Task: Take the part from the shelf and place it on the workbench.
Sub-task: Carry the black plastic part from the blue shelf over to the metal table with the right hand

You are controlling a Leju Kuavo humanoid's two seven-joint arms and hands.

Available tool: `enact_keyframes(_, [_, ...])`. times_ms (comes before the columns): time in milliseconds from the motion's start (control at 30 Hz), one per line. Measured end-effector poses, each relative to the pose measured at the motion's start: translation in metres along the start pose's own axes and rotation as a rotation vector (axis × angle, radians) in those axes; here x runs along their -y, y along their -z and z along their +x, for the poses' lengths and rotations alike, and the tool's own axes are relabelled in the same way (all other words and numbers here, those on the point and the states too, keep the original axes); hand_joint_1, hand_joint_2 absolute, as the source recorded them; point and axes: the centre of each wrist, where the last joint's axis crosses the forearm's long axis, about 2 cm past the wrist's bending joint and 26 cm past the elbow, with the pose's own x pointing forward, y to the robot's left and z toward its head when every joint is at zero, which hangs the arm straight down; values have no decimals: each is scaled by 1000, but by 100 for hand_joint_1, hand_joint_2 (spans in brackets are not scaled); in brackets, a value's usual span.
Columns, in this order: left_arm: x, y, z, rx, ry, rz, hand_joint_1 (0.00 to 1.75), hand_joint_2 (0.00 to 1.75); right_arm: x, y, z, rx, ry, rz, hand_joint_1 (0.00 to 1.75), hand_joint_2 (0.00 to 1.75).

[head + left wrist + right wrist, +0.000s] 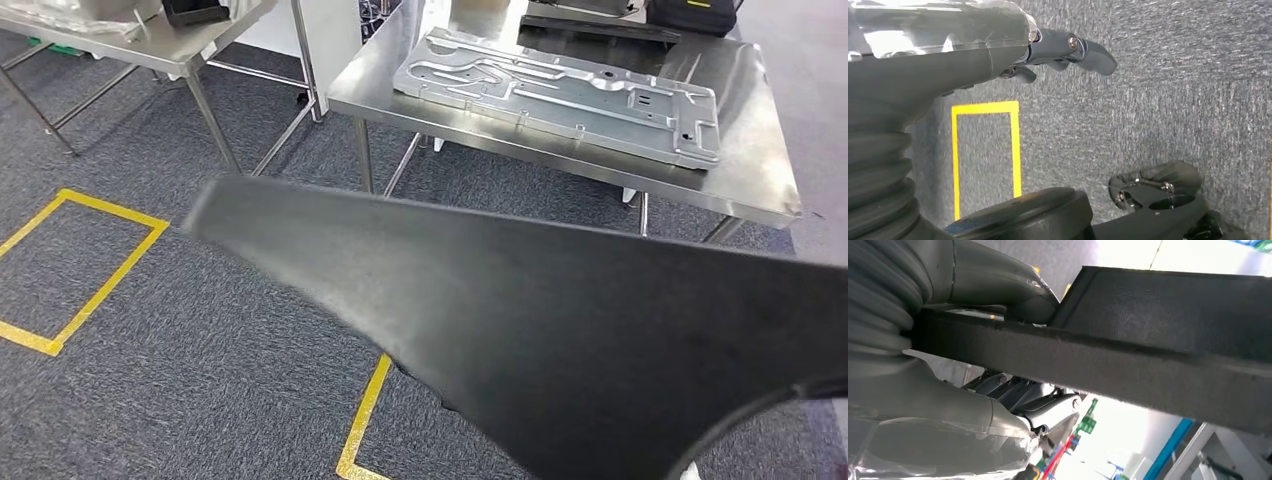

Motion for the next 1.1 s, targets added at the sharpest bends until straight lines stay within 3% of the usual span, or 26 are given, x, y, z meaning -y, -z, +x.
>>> enact_keyframes(1100, [-2, 1, -3, -26, -67, -58, 0, 175, 5, 6, 0, 27, -16, -1, 140, 175])
